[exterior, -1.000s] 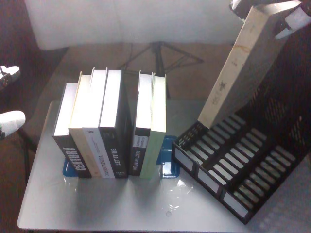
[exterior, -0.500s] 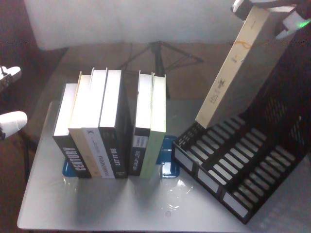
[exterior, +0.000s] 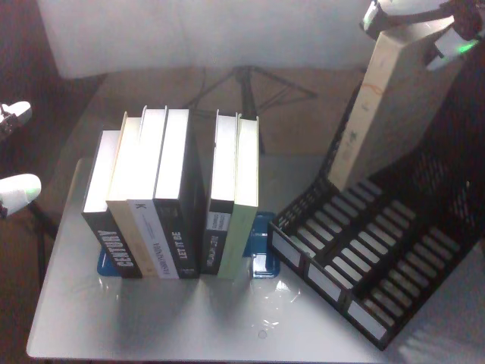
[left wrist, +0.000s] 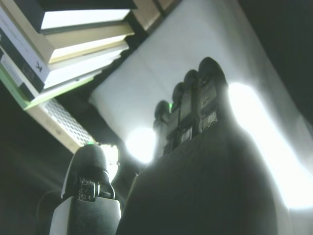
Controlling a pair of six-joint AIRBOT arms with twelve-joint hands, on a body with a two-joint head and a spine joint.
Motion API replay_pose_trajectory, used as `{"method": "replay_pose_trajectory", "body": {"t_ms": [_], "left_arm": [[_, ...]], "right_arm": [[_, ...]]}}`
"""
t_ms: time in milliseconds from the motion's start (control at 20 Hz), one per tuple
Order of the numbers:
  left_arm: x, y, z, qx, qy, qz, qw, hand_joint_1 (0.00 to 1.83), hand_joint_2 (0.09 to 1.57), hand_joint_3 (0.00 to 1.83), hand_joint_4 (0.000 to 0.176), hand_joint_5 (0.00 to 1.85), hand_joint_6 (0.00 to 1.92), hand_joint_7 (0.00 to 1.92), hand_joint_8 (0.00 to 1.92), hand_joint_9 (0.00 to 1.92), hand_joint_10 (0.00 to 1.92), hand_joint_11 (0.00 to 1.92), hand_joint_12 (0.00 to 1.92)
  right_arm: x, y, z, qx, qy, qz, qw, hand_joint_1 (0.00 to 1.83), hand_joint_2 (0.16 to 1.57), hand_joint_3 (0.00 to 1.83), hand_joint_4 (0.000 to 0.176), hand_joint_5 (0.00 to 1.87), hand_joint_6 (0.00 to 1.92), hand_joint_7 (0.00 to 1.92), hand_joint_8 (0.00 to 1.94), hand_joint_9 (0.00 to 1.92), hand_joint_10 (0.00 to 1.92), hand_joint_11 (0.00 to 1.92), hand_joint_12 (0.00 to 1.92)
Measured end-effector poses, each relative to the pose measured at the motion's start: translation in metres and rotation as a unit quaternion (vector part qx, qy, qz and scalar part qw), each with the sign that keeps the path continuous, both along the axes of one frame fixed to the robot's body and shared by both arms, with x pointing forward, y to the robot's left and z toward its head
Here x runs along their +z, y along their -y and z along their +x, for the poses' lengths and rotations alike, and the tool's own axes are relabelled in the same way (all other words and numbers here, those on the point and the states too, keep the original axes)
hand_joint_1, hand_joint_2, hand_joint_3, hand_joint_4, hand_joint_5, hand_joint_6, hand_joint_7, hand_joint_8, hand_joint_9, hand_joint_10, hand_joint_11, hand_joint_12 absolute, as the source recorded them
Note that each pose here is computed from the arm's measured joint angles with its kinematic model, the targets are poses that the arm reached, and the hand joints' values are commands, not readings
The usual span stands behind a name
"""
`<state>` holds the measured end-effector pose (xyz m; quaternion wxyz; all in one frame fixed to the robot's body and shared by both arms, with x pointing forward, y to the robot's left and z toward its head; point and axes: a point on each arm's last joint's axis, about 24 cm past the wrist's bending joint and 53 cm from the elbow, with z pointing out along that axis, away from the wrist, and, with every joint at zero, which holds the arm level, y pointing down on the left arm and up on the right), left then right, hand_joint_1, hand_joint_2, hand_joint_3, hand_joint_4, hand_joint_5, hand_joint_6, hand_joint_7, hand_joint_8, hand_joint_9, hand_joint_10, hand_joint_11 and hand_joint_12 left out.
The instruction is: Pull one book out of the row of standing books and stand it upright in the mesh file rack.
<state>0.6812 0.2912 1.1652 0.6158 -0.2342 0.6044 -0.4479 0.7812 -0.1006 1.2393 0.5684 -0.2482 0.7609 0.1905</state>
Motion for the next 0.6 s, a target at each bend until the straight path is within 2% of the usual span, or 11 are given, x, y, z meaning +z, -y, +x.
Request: {"method": "replay_pose_trajectory", "body": {"t_ms": [100,200,300,500,600], "left_arm": [[-0.002,-0.001,0.000,0.002,-0.002,-0.001,1.0000,0.12,1.31,0.00,0.116,0.00,0.00,0.00,0.00,0.00,0.00,0.00,0.00],[-0.001,-0.001,0.000,0.003,0.001,-0.005,1.0000,0.11,1.31,0.00,0.131,0.00,0.00,0.00,0.00,0.00,0.00,0.00,0.00],[-0.002,0.001,-0.001,0.000,0.000,-0.007,1.0000,0.10,1.30,0.00,0.131,0.00,0.00,0.00,0.00,0.00,0.00,0.00,0.00],[-0.003,0.002,-0.001,0.000,0.000,-0.008,1.0000,0.12,1.30,0.00,0.139,0.00,0.00,0.00,0.00,0.00,0.00,0.00,0.00],[-0.003,0.001,0.000,0.000,0.001,-0.007,1.0000,0.13,1.31,0.00,0.124,0.00,0.00,0.00,0.00,0.00,0.00,0.00,0.00]], "right_arm": [[-0.001,-0.001,0.003,-0.003,0.004,0.000,1.0000,1.34,1.22,0.00,0.000,0.78,1.29,0.78,1.27,0.68,1.54,0.42,1.70],[-0.007,-0.004,0.003,-0.001,-0.002,-0.005,1.0000,1.34,1.21,0.00,0.000,0.79,1.27,0.79,1.25,0.71,1.52,0.48,1.68],[-0.008,-0.005,0.004,-0.001,-0.003,-0.005,1.0000,1.34,1.22,0.00,0.000,0.79,1.23,0.78,1.29,0.70,1.56,0.49,1.71],[-0.011,0.001,0.016,-0.021,-0.001,-0.009,0.9997,1.35,1.20,0.00,0.000,0.79,1.26,0.81,1.21,0.73,1.49,0.52,1.60],[-0.015,0.007,0.019,-0.030,-0.009,-0.007,0.9995,1.34,1.21,0.00,0.000,0.75,1.29,0.80,1.25,0.74,1.49,0.52,1.61]]}}
